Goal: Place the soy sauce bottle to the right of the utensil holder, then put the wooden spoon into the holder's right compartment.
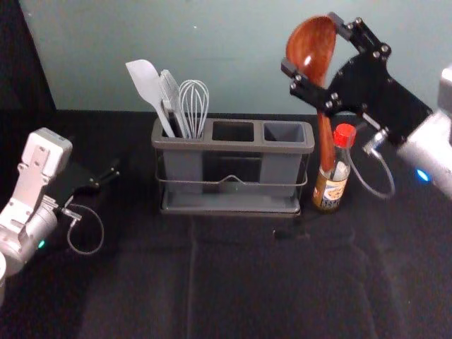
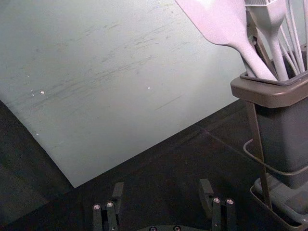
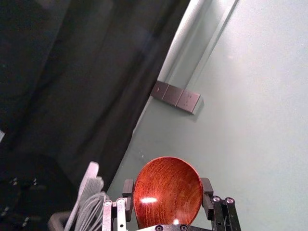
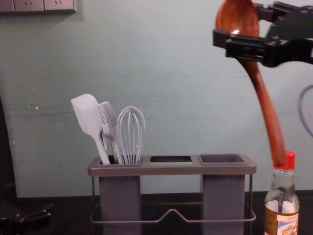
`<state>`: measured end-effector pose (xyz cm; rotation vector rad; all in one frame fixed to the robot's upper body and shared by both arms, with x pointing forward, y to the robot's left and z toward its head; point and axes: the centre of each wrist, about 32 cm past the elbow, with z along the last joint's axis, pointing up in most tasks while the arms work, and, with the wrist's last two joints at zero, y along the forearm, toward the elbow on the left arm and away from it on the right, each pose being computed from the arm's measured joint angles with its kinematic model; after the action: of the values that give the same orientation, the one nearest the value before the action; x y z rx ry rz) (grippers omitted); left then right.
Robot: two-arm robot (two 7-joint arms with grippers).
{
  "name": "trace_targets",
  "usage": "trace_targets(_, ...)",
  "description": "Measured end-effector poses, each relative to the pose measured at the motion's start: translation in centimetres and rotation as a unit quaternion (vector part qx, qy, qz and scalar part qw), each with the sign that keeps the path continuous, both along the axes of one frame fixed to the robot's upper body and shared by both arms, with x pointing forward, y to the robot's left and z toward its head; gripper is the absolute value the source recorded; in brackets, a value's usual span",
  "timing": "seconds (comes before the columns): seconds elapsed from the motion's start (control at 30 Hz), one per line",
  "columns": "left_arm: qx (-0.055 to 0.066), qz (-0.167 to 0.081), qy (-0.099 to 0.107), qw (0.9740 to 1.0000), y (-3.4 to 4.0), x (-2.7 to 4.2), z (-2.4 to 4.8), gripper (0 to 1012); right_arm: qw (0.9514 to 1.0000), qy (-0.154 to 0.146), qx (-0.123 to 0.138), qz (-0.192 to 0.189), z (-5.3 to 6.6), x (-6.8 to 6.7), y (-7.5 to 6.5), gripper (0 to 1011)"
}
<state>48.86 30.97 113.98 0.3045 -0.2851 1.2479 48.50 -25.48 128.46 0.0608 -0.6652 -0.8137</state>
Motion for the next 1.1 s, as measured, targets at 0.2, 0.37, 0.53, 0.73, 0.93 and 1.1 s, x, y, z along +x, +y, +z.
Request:
trace_targets(0.2, 0.000, 0.000, 0.000, 1.0000, 0.00, 0.00, 0.00, 1005, 0.9998, -0.013, 0.005, 0.012, 0.2, 2.8, 0.8, 837)
trace_targets(0.37, 0.000, 0.000, 0.000, 1.0000, 0.00, 0.00, 0.00, 1005, 0.9997, -0.015, 0.001, 0.018, 0.1, 4.4, 1.7, 837)
trace_targets(0.53, 0.000, 0.000, 0.000, 1.0000, 0.00, 0.00, 0.00, 1005, 0.9997, -0.016, -0.007, 0.019, 0.1, 5.5, 2.1, 837)
trace_targets(0.73, 0.000, 0.000, 0.000, 1.0000, 0.00, 0.00, 0.00, 1005, 0.9994, -0.021, -0.021, 0.017, 0.2, 6.5, 2.6, 838)
trace_targets(0.93, 0.000, 0.000, 0.000, 1.0000, 0.00, 0.00, 0.00, 1005, 0.9993, -0.025, -0.024, 0.013, -0.2, 7.5, 2.8, 837)
trace_targets(1.1, 0.000, 0.000, 0.000, 1.0000, 0.00, 0.00, 0.00, 1005, 0.9994, -0.028, -0.018, 0.011, -0.7, 8.1, 3.0, 837)
